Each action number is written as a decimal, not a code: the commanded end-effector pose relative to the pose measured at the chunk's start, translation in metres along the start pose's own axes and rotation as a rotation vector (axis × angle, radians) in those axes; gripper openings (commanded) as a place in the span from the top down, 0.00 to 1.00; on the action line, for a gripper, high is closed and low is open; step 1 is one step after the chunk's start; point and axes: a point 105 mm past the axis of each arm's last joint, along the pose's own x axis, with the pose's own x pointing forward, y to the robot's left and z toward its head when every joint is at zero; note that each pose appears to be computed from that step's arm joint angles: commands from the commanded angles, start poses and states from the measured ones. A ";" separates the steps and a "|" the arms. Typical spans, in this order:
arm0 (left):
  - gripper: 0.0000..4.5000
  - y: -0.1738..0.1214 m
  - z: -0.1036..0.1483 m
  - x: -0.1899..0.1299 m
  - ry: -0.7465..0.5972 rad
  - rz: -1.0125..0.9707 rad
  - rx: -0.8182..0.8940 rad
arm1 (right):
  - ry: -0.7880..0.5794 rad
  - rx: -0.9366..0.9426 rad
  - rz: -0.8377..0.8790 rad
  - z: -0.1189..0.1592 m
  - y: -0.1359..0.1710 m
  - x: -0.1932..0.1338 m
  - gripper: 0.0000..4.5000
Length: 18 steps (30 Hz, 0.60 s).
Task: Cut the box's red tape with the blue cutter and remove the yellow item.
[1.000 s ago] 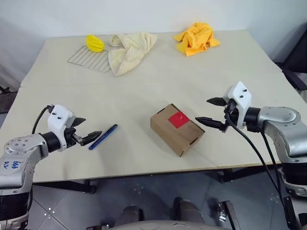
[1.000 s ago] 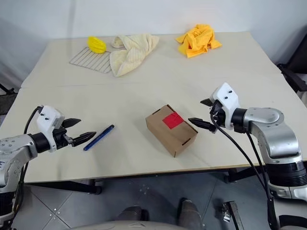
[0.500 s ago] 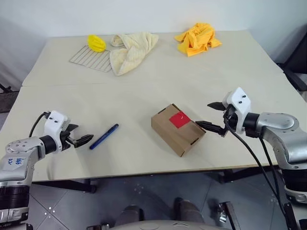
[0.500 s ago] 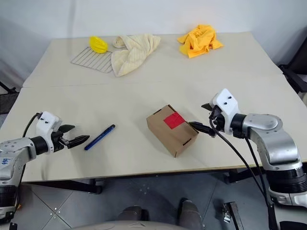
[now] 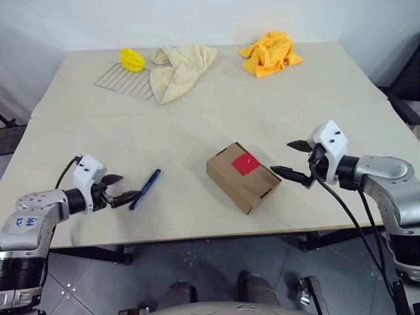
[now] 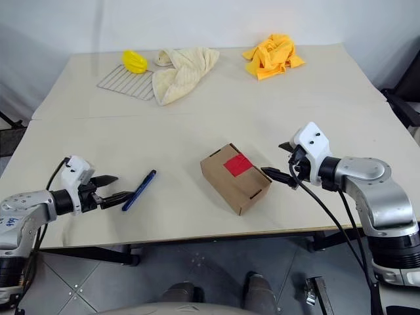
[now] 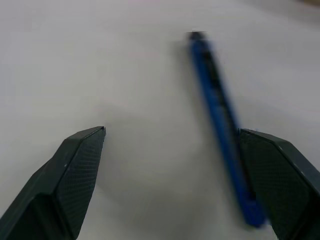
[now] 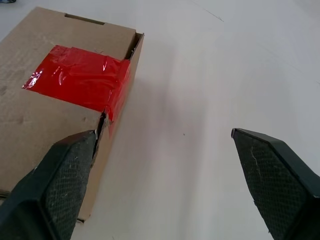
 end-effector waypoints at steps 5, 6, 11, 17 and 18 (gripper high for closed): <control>0.01 -0.009 -0.007 0.007 0.038 -0.052 -0.007 | -0.036 -0.045 -0.015 0.015 -0.004 -0.005 0.00; 0.01 -0.010 -0.008 0.008 0.043 -0.052 -0.005 | -0.036 -0.045 -0.015 0.015 -0.004 -0.005 0.00; 0.01 -0.015 -0.025 0.014 0.109 -0.054 -0.012 | -0.076 -0.049 0.038 0.026 0.008 -0.005 0.00; 0.01 -0.019 -0.036 0.012 0.151 -0.036 -0.037 | -0.164 -0.034 0.143 0.046 0.029 -0.012 0.00; 0.01 -0.020 -0.036 0.012 0.147 -0.036 -0.038 | -0.166 -0.033 0.149 0.047 0.030 -0.013 0.00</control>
